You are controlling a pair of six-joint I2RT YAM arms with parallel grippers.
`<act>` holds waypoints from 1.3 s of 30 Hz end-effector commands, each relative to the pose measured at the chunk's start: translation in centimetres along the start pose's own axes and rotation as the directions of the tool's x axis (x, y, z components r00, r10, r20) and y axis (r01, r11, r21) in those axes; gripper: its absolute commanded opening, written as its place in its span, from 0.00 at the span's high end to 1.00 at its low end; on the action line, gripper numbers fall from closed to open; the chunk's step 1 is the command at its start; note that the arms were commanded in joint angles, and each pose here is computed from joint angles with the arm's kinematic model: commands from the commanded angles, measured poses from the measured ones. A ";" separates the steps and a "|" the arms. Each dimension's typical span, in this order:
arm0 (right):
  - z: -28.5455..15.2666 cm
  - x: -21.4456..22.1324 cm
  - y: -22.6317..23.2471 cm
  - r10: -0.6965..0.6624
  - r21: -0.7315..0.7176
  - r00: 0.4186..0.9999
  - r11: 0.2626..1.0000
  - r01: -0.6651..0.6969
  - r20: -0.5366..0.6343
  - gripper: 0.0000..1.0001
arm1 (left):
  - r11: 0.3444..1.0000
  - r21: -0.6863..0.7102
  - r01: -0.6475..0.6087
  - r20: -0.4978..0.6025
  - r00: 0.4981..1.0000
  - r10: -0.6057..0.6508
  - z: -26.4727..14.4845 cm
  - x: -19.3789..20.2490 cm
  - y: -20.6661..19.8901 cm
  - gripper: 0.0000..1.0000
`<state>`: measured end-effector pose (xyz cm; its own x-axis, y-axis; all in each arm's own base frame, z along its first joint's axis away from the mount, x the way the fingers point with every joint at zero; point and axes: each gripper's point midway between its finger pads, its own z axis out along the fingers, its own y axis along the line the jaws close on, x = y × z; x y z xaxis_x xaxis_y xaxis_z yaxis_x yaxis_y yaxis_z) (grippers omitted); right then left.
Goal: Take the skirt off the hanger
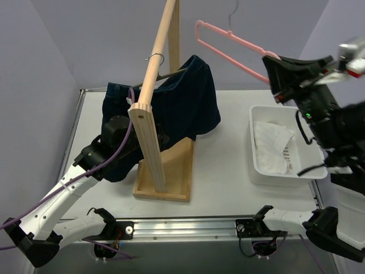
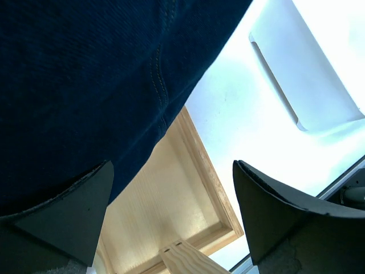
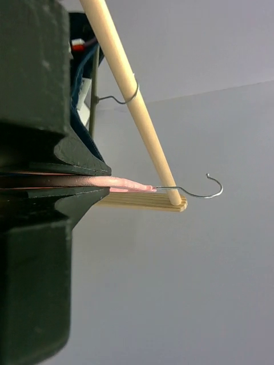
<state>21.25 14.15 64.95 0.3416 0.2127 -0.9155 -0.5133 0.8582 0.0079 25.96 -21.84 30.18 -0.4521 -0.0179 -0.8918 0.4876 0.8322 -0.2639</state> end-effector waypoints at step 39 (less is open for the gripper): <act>16.0 9.9 -2.3 0.234 -0.502 0.971 0.835 -0.225 -0.048 1.00 | 1.000 0.026 0.014 0.008 1.000 -0.015 -0.3 1.0 -0.1 0.06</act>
<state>42.19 21.49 58.12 0.0644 0.3526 -0.9336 -0.8570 0.4989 0.1293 25.07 -21.67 28.35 -0.4848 -0.0209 -0.8744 0.4843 0.8261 -0.2882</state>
